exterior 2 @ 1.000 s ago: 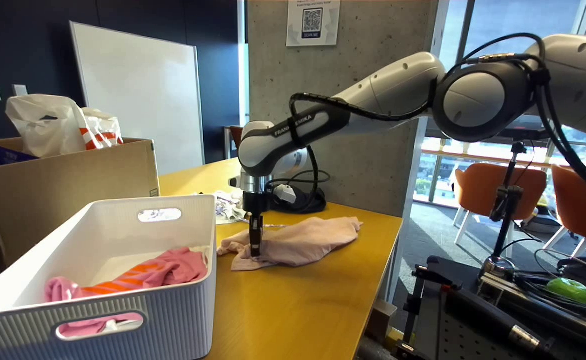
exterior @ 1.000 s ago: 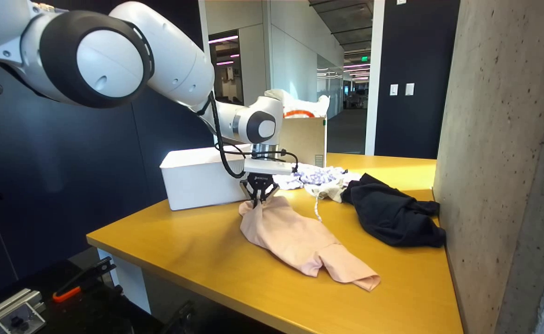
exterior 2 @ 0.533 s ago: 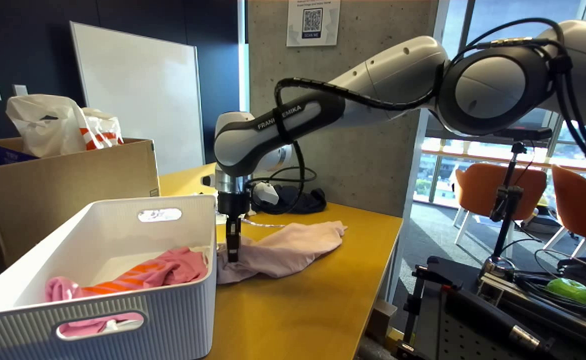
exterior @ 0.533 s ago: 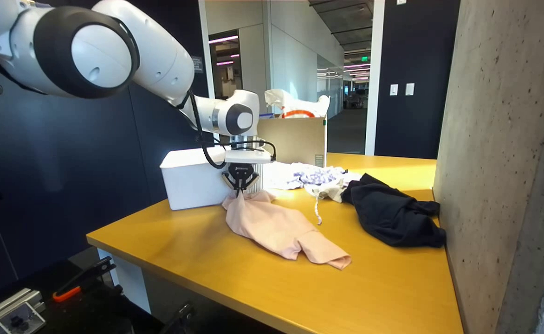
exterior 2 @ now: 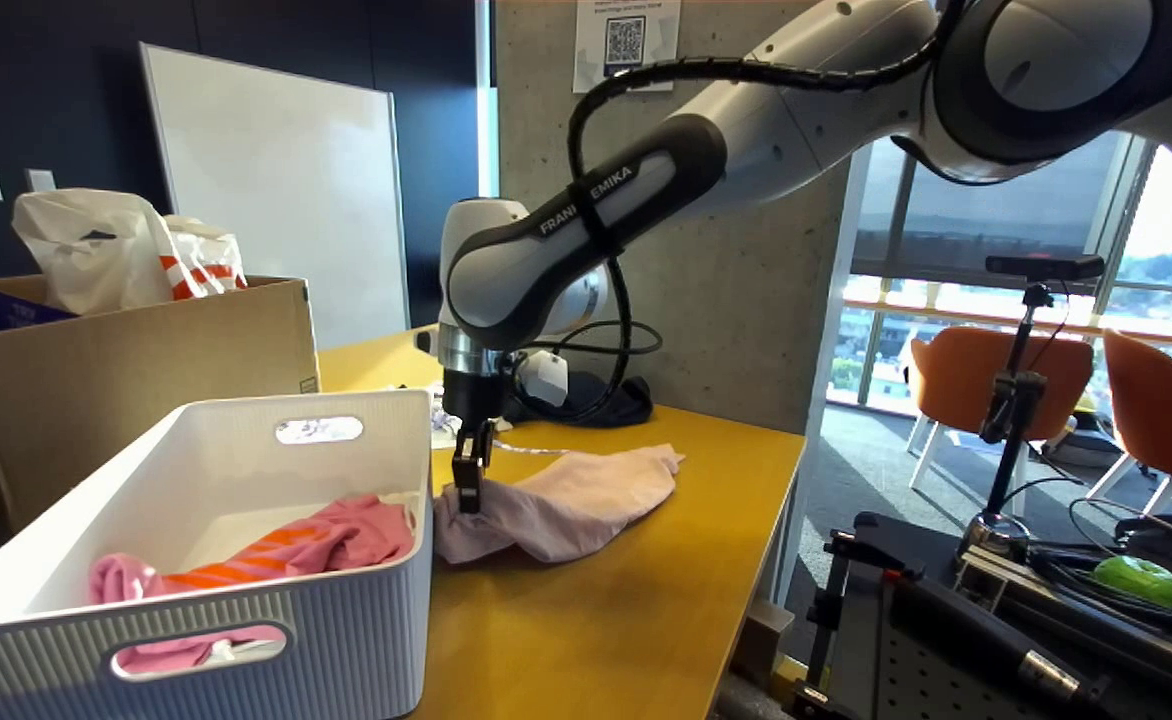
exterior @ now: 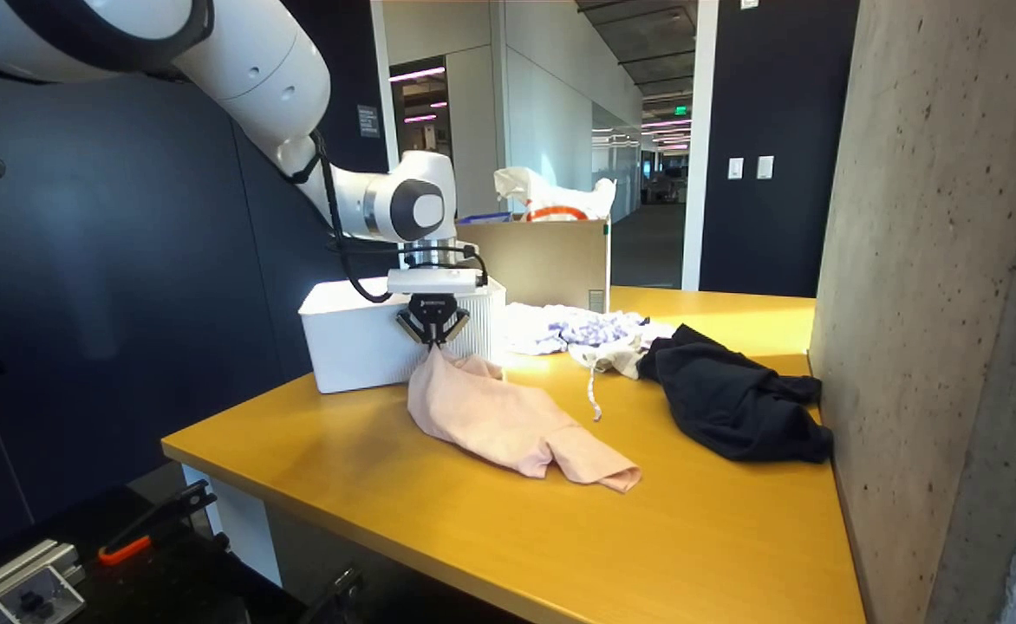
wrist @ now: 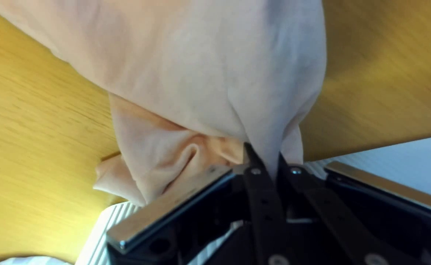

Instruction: Put the peach t-shirt on the table.

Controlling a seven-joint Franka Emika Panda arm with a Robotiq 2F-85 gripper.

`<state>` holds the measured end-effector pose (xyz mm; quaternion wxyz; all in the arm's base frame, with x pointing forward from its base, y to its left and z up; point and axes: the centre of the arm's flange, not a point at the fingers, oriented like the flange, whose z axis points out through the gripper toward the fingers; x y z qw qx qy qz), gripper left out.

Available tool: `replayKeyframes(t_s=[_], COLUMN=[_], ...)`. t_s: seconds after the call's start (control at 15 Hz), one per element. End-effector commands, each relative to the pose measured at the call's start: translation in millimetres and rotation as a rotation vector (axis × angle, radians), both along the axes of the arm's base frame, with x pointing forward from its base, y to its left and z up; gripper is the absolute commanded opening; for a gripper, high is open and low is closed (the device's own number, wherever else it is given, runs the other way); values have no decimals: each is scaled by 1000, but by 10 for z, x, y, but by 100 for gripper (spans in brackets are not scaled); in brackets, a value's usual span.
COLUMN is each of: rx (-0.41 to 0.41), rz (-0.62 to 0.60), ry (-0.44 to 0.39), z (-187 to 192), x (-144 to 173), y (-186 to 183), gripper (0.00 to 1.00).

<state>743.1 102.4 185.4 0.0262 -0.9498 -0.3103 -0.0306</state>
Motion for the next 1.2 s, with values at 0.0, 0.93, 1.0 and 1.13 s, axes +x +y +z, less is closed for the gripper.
replayKeyframes(t_s=[0.0, 0.93, 1.0, 1.13], rx=[-35, -6, 0, 13], rz=[-101, -431, -468, -537], ry=[-127, -257, -247, -226], z=[254, 1194, 1237, 1252], x=[-714, -1795, -1924, -2111], y=[-259, -1663, -1866, -2359], gripper=[2, 2, 2, 2])
